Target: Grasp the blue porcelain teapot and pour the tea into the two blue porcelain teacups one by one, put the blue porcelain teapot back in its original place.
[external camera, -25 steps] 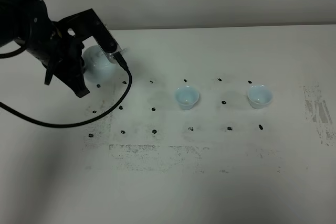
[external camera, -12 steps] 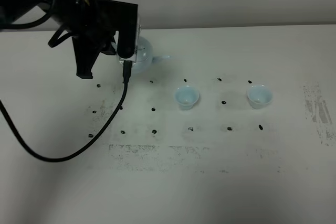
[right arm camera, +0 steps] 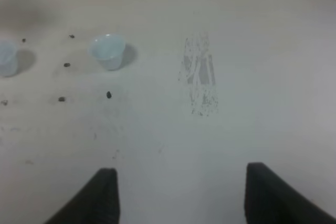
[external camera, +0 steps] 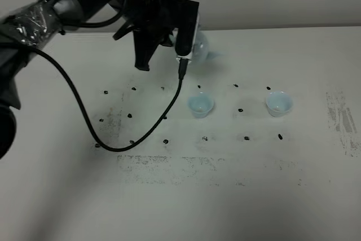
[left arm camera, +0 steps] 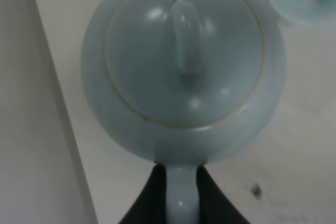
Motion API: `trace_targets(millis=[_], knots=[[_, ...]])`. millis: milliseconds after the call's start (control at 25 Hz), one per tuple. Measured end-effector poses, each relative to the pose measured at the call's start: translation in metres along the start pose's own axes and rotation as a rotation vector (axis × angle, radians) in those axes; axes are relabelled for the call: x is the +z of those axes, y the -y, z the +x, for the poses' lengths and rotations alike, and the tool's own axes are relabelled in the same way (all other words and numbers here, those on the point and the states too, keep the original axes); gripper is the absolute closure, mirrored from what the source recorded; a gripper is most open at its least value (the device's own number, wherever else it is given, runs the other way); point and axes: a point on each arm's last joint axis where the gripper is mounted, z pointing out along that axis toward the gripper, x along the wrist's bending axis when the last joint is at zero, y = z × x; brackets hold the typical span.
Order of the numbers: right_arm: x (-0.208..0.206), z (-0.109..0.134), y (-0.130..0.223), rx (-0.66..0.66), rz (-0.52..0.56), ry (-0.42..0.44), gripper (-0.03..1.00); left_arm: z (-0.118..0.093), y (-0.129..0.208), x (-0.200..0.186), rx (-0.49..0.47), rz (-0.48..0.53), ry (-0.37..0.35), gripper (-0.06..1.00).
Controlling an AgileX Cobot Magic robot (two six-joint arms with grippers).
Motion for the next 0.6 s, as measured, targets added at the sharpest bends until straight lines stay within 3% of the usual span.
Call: trace_targets(millis=[240,600], knots=[[0.000,0.000,0.000,0.000,0.000,0.000,0.43,0.008,-0.015,0.035,0.058,-0.110,-0.061,0.87],[0.000,0.000,0.000,0.000,0.000,0.000,0.43,0.010,-0.021,0.059,0.113,-0.114,-0.143,0.87]])
